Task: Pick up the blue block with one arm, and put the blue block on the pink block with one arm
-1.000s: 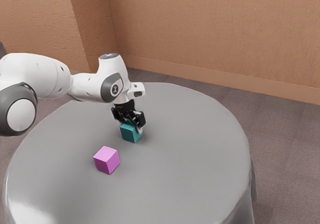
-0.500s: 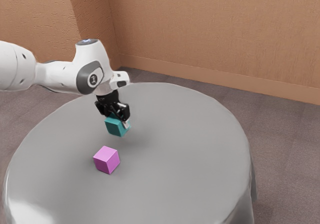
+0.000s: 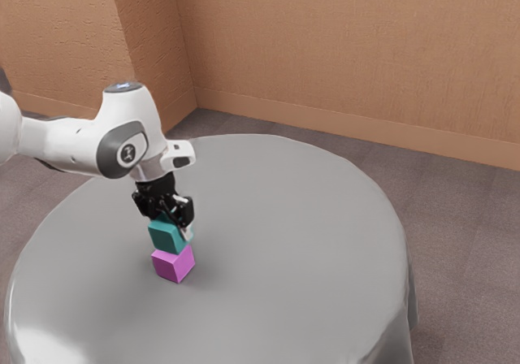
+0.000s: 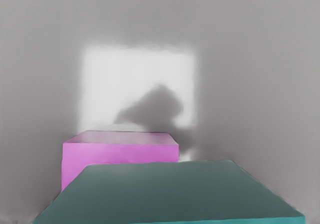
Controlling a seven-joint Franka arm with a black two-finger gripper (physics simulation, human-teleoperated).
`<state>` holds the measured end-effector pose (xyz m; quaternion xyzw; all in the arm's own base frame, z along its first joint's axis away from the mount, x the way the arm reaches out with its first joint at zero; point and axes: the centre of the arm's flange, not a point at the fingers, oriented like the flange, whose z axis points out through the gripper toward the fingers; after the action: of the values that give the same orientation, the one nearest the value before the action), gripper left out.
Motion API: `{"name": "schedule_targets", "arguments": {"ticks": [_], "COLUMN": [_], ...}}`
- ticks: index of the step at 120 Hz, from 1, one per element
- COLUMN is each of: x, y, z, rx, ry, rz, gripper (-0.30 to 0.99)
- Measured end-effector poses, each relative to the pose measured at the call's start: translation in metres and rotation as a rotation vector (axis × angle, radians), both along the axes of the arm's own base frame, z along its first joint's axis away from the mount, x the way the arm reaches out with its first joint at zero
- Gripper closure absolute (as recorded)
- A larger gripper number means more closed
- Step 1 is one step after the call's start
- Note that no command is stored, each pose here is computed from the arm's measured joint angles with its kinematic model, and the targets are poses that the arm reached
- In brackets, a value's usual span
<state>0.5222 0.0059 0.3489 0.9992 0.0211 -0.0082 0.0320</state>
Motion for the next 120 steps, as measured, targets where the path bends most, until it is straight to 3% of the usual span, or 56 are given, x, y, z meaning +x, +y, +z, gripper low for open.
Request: {"name": "schedule_targets", "arguments": {"ticks": [46, 73, 112, 120], "x": [-0.008, 0.002, 0.012, 0.012], "y": [0.002, 0.004, 0.008, 0.008], "z": [-0.017, -0.016, -0.020, -0.020], "rx": [-0.001, 0.049, 0.059, 0.055], "ry": [0.040, 0.031, 0.032, 0.031], "rz": [0.044, -0.004, -0.017, -0.016], "gripper": [0.38, 0.37, 0.38, 0.29]}}
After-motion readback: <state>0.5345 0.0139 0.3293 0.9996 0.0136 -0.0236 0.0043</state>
